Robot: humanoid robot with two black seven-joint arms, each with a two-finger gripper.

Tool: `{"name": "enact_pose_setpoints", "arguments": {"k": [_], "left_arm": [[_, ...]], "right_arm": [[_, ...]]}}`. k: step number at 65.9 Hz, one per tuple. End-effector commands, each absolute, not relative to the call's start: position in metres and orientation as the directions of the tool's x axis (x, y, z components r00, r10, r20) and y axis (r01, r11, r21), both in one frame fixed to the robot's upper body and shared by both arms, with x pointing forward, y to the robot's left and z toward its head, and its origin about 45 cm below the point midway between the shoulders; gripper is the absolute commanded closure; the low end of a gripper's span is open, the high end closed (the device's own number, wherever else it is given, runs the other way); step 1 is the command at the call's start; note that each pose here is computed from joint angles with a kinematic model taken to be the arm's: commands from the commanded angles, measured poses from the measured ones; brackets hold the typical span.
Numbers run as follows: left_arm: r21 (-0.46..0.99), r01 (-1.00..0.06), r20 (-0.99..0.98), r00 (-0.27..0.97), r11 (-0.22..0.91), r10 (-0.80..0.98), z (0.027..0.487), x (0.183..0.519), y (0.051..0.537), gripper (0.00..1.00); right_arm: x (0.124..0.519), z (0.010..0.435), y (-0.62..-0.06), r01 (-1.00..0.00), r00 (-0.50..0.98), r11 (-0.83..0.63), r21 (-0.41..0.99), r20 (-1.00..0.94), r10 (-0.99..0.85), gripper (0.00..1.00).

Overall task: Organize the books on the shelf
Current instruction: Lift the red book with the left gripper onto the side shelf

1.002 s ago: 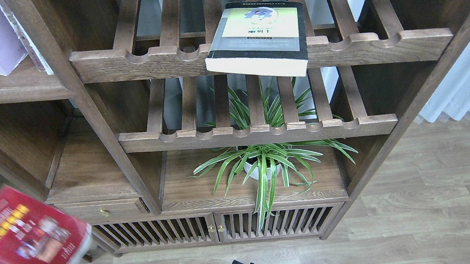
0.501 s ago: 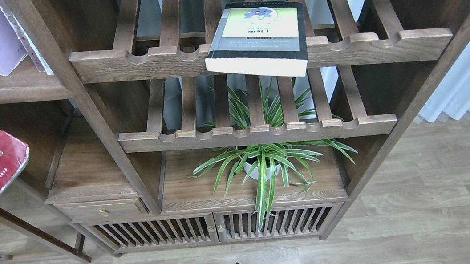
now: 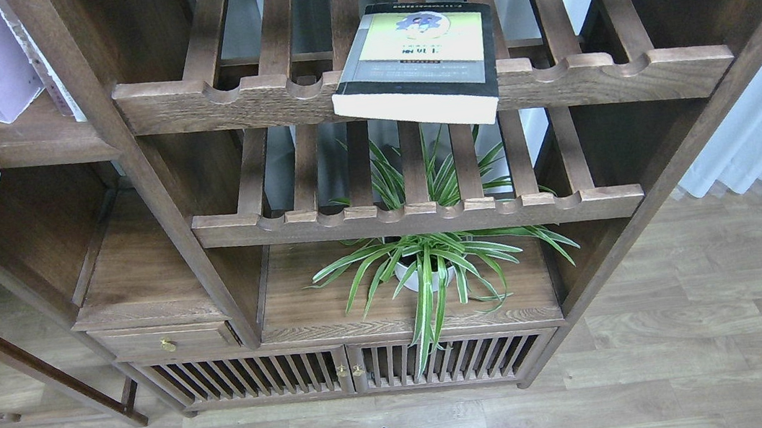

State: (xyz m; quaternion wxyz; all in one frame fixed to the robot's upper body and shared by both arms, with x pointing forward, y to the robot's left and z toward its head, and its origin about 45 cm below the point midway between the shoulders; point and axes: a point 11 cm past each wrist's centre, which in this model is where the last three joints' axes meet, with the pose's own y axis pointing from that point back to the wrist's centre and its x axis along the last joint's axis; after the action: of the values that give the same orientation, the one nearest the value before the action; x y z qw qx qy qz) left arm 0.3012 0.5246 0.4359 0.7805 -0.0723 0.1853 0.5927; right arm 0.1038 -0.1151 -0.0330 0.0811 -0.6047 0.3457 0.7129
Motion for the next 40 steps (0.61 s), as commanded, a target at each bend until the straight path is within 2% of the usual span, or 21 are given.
{"name": "enact_pose_setpoints", "arguments": {"k": [1, 9, 40], "left_arm": [[0.066, -0.954, -0.281, 0.263, 0.292, 0.923, 0.469, 0.309, 0.520, 0.90], [0.035, -0.954, -0.170, 0.288, 0.298, 0.942, 0.509, 0.319, 0.512, 0.89], [-0.004, -0.956, -0.050, 0.292, 0.292, 0.955, 0.552, 0.340, 0.503, 0.88]], "right_arm": [[0.103, -0.033, -0.115, -0.533, -0.256, -0.748, 0.395, -0.918, -0.303, 0.01], [0.102, -0.034, -0.115, -0.532, -0.259, -0.748, 0.397, -0.917, -0.303, 0.01], [0.099, -0.033, -0.115, -0.533, -0.264, -0.748, 0.397, -0.917, -0.298, 0.01]]}}
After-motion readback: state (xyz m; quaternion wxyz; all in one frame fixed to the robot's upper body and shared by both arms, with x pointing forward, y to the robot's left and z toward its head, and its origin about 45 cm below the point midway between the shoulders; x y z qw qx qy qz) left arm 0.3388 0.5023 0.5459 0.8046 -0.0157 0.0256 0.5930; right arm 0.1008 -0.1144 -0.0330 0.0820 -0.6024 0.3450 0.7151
